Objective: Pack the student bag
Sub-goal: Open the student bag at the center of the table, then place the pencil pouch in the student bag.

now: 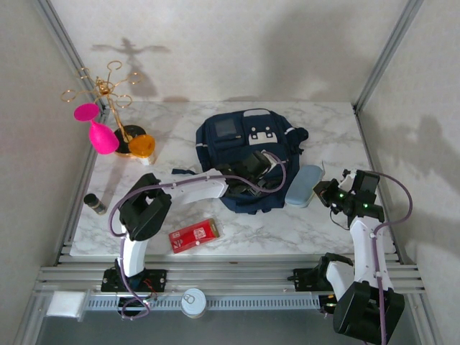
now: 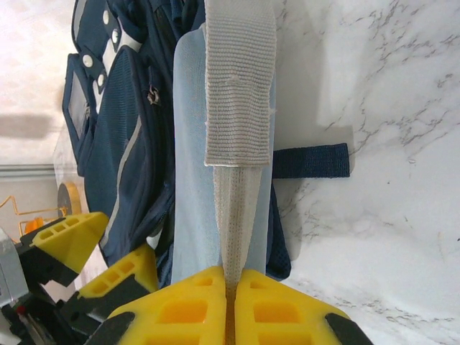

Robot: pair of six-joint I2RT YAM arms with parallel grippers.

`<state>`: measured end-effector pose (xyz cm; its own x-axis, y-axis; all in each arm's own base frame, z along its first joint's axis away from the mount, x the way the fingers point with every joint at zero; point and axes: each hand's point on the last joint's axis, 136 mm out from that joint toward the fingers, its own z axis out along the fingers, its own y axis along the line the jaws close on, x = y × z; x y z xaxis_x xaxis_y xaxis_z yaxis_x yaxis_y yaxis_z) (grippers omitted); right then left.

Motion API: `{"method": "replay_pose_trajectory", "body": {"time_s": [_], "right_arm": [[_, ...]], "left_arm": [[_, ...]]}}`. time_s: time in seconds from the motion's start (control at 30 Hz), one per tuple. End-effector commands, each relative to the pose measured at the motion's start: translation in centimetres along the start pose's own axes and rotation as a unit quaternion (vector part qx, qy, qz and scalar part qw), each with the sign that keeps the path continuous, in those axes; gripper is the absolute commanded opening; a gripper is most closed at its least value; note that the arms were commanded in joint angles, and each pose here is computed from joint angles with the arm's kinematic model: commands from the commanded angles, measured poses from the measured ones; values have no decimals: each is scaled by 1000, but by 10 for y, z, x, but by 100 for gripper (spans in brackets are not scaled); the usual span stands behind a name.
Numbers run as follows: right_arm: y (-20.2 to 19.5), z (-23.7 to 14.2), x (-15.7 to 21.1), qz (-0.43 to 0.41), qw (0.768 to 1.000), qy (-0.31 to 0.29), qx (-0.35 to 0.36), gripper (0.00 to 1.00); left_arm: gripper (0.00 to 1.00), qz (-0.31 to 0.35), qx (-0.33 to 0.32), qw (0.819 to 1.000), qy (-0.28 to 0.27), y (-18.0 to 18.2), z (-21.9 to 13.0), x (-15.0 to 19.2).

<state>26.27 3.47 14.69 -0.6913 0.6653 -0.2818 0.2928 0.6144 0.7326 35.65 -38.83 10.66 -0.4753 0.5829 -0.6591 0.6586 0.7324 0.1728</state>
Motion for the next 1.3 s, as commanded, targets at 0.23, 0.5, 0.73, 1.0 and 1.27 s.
{"method": "replay_pose_trajectory", "body": {"time_s": [0.23,0.5,0.73,1.0,1.27], "right_arm": [[25,-9,-15,-28,999,-10,-33,10],[31,-8,-14,-39,998,8,-42,10],[41,-8,-14,-31,997,28,-59,11],[64,35,-15,-7,993,44,-113,10],[120,121,-24,-44,990,26,-129,12]], "left_arm": [[33,-9,21,1000,-17,3,1,-8],[0,-9,14,999,-32,0,2,-22],[0,-105,22,989,-106,14,-47,-86],[0,-230,-2,961,-153,34,-98,-127],[0,-310,-51,935,-162,52,-131,-133]]}}
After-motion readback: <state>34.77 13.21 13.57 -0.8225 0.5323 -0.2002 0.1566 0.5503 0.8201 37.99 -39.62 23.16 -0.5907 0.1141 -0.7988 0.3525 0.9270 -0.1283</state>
